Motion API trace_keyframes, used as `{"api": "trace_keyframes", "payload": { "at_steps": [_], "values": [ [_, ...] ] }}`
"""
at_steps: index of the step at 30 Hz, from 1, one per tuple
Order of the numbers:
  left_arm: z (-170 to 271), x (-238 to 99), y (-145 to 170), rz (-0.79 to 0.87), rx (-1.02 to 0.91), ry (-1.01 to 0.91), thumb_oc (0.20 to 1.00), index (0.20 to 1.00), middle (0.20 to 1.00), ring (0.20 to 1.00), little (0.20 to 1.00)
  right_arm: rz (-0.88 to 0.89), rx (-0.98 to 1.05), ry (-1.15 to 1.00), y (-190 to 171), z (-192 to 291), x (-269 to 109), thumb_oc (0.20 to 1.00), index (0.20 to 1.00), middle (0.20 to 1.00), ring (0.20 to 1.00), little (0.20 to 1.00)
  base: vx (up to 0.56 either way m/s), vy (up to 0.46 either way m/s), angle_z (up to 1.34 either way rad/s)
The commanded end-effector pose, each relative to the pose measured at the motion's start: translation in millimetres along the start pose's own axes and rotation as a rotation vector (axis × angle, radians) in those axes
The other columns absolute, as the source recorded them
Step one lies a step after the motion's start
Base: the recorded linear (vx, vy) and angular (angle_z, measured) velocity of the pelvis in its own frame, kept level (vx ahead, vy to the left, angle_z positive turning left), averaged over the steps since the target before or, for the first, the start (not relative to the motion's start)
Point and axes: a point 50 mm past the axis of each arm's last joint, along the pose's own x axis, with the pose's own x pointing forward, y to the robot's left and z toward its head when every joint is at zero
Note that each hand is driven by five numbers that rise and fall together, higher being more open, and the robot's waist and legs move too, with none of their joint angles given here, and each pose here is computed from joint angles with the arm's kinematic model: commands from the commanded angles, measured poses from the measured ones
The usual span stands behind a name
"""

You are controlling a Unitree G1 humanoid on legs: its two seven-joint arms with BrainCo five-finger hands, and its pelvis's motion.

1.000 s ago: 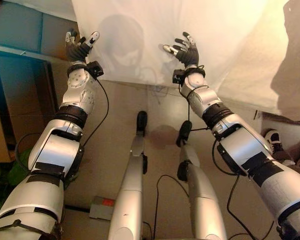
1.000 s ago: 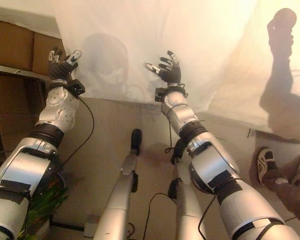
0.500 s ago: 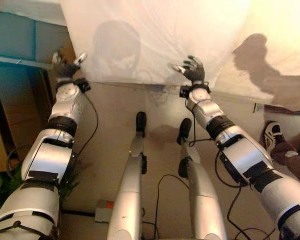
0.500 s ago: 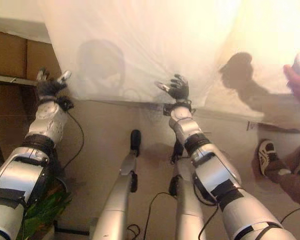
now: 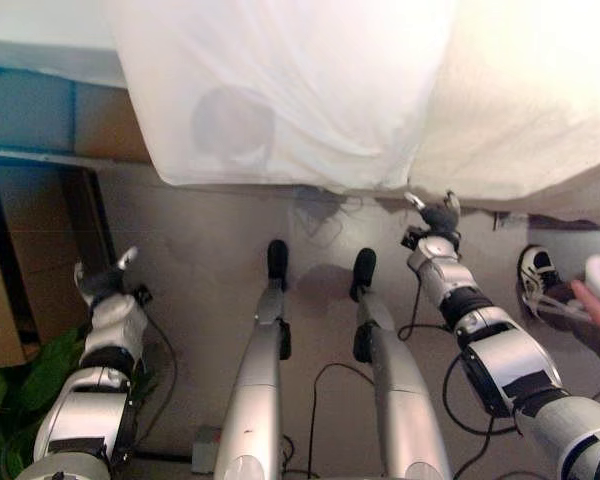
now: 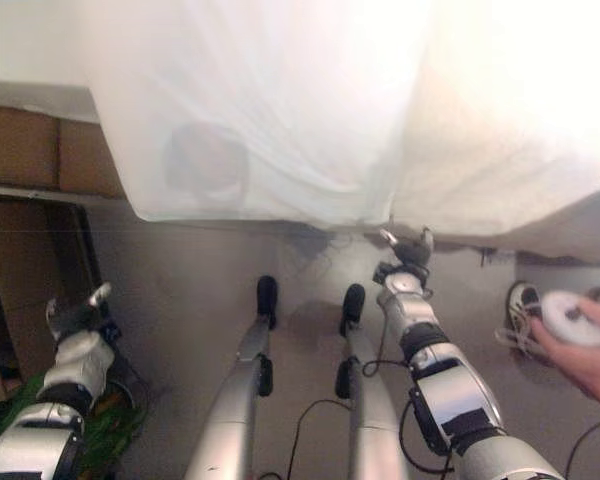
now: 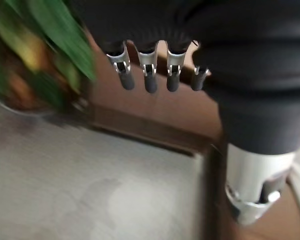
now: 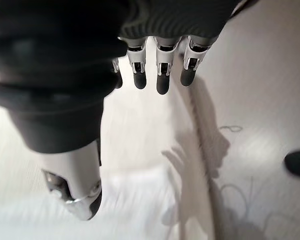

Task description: Make the bed

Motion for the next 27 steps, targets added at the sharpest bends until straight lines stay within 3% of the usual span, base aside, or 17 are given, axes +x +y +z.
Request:
{"api": "trace_keyframes", "payload": {
  "at_steps": [1,8,14,20,27],
  "values": [
    [-38,-8,3,-0.076,0.125,0.079,1.0,1.0,1.0,1.0,1.0,0.0,-0.196,-0.017,-35,-17,6,1.0,1.0,1.0,1.0,1.0,0.0,-0.056,-0.06],
    [-118,-46,12,-0.289,0.342,0.237,1.0,1.0,1.0,1.0,1.0,0.086,-0.56,0.178,-112,-99,-15,1.0,1.0,1.0,1.0,1.0,0.01,-0.085,-0.04],
    [-155,-69,23,-0.47,0.633,0.284,1.0,1.0,1.0,1.0,1.0,0.138,-0.757,0.498,-181,-175,-66,1.0,1.0,1.0,1.0,1.0,0.02,-0.218,0.22],
    [-183,-88,32,-0.553,0.807,0.359,1.0,1.0,1.0,1.0,1.0,0.18,-0.845,0.704,-212,-212,-107,1.0,1.0,1.0,1.0,1.0,0.0,-0.135,-0.03],
    [-201,-102,41,-0.612,0.916,0.426,1.0,1.0,1.0,1.0,1.0,0.267,-0.953,0.793,-218,-225,-124,1.0,1.0,1.0,1.0,1.0,0.03,-0.011,-0.28]
  ]
}}
